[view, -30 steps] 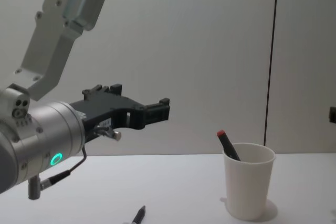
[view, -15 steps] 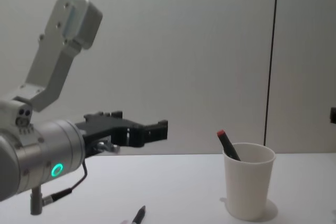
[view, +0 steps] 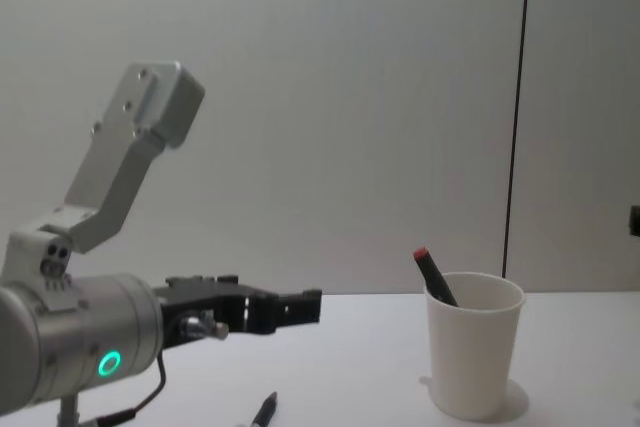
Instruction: Place the pen into the pen holder.
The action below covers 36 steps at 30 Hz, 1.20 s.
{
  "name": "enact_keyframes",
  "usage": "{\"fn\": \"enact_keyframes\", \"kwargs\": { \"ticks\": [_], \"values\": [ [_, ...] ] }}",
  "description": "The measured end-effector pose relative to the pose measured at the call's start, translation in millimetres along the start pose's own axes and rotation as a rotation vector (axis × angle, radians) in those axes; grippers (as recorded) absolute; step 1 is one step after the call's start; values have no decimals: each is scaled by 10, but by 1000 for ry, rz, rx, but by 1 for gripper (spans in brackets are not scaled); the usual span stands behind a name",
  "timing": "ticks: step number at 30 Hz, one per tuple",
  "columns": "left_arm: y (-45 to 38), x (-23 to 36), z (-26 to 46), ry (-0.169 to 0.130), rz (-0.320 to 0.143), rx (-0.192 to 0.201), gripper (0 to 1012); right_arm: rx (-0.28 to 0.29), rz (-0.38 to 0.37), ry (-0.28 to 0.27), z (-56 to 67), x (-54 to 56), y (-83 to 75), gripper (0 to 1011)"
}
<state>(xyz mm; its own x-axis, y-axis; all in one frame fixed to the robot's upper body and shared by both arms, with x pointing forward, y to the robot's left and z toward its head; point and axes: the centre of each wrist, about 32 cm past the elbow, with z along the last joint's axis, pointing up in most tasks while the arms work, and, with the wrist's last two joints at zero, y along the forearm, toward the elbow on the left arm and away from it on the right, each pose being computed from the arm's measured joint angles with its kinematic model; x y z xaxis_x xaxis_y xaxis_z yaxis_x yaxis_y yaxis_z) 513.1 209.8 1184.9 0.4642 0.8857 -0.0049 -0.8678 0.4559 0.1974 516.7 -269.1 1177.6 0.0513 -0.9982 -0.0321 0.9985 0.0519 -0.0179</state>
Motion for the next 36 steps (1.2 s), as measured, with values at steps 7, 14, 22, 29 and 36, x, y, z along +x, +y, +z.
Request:
{"fn": "enact_keyframes", "kwargs": {
  "ticks": [7,14,22,29,36],
  "values": [
    [10,-3,-52,17,-2,51,1008,0,0,0,0,0,0,1001],
    [24,-14,-103,25,2,107,1008,0,0,0,0,0,0,1001],
    [35,-25,-163,29,9,167,1008,0,0,0,0,0,0,1001],
    [30,-26,-207,22,15,211,1008,0,0,0,0,0,0,1001],
    [5,-19,-255,16,15,251,1008,0,0,0,0,0,0,1001]
  ]
}}
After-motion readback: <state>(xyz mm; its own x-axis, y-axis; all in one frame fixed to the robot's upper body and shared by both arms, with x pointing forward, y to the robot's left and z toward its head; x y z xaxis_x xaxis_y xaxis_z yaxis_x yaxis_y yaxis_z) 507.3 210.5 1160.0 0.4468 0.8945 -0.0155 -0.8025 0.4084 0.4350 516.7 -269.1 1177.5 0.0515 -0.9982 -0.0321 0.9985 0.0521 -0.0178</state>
